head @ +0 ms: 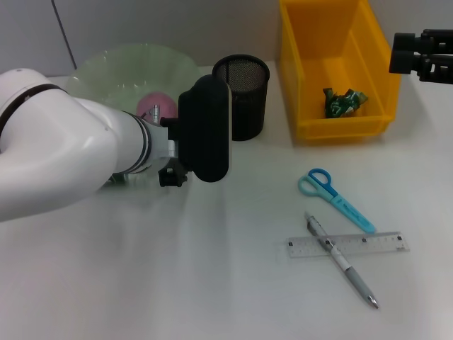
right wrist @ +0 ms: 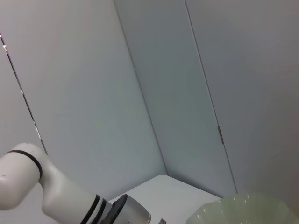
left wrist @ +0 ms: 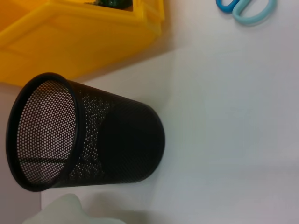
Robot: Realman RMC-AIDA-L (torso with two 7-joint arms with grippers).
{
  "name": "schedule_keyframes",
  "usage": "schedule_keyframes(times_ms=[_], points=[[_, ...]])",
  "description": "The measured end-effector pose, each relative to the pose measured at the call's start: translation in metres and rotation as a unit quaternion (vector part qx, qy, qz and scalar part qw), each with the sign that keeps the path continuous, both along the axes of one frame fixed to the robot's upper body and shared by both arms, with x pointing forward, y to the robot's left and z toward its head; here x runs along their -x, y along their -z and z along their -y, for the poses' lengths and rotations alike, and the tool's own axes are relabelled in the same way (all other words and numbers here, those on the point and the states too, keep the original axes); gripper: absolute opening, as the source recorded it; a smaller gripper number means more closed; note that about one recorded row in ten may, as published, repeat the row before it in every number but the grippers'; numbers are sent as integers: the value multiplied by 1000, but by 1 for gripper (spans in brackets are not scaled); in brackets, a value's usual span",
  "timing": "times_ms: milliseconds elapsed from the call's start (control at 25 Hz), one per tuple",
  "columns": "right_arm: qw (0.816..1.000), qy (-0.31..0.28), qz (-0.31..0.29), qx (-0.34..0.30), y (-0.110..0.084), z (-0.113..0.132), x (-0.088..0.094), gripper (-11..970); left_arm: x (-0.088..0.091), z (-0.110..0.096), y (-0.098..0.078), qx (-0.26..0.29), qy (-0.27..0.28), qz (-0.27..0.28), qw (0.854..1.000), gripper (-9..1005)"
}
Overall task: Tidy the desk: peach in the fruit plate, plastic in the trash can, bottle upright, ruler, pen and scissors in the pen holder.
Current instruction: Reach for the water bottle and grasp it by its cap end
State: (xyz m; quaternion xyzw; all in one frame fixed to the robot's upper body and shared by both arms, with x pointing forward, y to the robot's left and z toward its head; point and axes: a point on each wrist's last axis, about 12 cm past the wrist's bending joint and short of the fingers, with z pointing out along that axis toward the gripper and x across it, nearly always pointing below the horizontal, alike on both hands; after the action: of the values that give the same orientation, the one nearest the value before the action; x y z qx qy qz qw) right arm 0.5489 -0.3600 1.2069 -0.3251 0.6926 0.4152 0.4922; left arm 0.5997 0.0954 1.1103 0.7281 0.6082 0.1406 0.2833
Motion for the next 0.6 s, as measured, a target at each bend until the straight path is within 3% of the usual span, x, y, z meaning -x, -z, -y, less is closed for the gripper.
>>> schedule_keyframes(times_ms=[600], points=[[1000,-1,4,3,-3,-2,-2,511,-3,-5,2,-8,-14,7,1000,478]])
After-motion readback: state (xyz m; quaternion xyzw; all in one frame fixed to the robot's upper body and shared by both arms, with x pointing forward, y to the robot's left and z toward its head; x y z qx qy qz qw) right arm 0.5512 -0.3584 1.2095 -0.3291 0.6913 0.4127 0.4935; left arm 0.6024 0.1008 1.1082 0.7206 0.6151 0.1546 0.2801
